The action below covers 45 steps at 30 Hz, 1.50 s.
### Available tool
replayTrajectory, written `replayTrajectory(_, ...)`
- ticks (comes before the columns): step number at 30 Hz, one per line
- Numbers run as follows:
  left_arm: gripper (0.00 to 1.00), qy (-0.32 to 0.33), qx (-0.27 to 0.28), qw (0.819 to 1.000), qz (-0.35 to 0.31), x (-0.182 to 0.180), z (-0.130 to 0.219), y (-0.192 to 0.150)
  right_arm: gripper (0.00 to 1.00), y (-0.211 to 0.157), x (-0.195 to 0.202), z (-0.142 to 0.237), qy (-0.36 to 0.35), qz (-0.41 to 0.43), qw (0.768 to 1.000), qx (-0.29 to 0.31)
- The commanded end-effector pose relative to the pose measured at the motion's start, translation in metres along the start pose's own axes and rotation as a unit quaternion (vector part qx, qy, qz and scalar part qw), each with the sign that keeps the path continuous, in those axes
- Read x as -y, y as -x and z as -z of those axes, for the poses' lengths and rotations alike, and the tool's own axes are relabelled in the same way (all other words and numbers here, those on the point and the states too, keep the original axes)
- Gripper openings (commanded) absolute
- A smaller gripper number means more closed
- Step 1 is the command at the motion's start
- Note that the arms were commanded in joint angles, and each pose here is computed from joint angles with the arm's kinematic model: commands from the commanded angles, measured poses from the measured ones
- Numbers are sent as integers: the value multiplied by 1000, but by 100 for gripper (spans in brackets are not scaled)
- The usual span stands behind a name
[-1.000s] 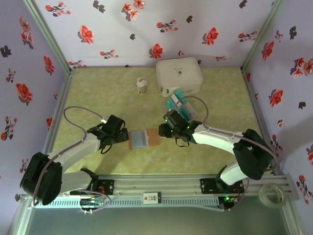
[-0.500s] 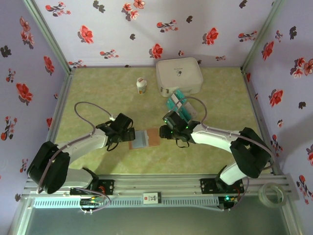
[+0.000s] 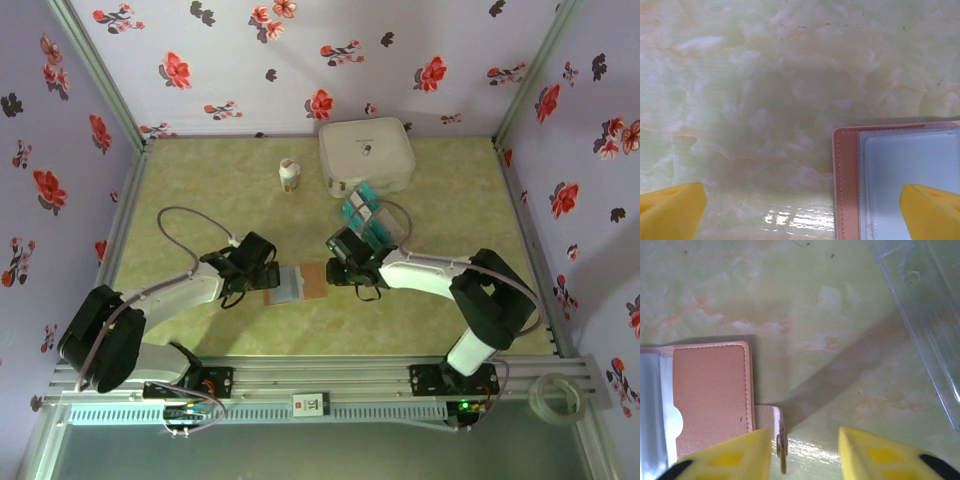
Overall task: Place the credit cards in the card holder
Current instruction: Move the card holder to the center of the table, then pick up the credit card from the storage box.
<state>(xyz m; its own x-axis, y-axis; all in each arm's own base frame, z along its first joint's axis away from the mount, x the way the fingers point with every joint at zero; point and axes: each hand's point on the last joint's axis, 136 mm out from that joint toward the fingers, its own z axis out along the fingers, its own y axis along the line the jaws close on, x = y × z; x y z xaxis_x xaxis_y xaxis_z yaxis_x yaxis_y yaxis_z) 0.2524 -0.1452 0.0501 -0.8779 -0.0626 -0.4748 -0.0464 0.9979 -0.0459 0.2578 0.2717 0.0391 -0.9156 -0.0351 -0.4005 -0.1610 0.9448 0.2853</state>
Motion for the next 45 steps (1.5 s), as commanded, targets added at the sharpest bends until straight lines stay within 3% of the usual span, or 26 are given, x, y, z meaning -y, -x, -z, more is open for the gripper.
replayTrajectory(1,100,-3,5,1000,-6,6,2,4,25,11,-5,4,5,4,1000,12)
replayTrajectory(6,100,-5,5,1000,-11,7,3,4,7,6,1,15,1,22,1000,8)
replayTrajectory(12,100,-5,5,1000,-14,7,5,3,5,-1,22,26,-22,32,999,3)
replayTrajectory(14,100,-4,3,1000,-14,7,4,3,10,-2,26,27,-20,28,999,1)
replayTrajectory(19,100,-5,3,1000,-15,8,4,3,40,5,19,43,-6,29,1000,8)
replayTrajectory(25,100,-13,3,1000,-24,13,6,7,51,42,16,92,-14,40,997,68)
replayTrajectory(35,100,-27,12,999,-24,22,7,14,47,100,48,130,-98,74,985,122)
replayTrajectory(39,100,-33,16,999,-18,26,6,18,48,112,53,128,-90,74,989,91)
replayTrajectory(45,100,-42,11,999,-12,32,3,17,40,117,56,110,-109,100,988,35)
